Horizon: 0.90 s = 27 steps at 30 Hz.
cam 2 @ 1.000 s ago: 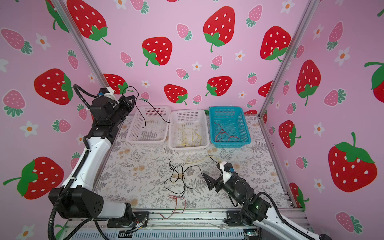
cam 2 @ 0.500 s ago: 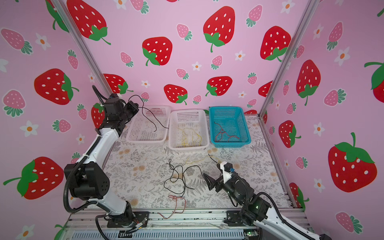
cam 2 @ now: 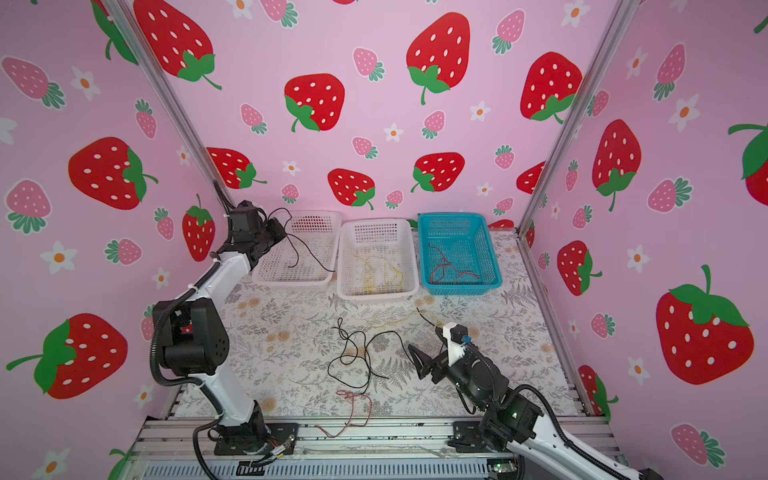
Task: Untangle the cables
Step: 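Lower the left gripper into that basket and open it to release the black wire, then grasp a black wire on the table with the right gripper while the left withdraws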
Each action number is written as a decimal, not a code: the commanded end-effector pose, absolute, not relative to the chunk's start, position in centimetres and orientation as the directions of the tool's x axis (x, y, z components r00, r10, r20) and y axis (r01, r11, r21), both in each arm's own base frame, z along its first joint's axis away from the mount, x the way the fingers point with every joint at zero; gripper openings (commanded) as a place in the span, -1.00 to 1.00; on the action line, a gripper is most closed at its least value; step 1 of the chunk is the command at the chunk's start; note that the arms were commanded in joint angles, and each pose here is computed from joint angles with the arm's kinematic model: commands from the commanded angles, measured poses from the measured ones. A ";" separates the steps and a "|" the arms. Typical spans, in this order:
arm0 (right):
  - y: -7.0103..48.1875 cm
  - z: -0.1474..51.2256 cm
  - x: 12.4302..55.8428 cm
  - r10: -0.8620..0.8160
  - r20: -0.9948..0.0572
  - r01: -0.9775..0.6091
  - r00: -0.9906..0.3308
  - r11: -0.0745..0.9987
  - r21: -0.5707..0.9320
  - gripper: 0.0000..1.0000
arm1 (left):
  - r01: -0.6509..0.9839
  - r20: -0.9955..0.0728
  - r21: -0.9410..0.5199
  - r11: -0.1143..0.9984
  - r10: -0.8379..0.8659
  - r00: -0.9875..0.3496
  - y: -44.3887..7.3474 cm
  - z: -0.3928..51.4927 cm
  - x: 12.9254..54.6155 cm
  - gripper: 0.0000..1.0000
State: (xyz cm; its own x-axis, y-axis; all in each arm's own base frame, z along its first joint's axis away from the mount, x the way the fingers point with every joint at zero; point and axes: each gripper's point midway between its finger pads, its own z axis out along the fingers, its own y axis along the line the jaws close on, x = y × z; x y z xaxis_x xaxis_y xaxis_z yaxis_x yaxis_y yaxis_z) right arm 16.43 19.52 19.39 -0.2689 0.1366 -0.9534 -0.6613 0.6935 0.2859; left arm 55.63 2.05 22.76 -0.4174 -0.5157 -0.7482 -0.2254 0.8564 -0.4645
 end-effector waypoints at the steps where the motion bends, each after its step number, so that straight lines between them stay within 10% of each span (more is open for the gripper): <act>1: 18.4 20.0 17.3 0.189 -0.936 -0.589 -0.296 0.735 0.335 0.99 | -0.256 -0.749 -0.403 0.879 -0.477 -0.459 2.6 20.7 55.4 -1.00; 27: 17.1 18.7 18.4 0.122 -0.870 -0.400 -0.478 0.851 0.340 0.99 | -0.306 -0.772 -0.360 0.881 -0.466 -0.433 2.1 25.0 51.8 0.00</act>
State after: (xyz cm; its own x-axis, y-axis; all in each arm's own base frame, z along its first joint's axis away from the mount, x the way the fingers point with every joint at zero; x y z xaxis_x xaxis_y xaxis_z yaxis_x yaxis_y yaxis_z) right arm 18.12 18.03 18.85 -0.4549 0.1223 -0.8821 -0.4576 0.8177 0.3493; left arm 53.06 1.73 22.48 -0.4846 -0.4413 -0.7552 -0.2764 0.8964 -0.3464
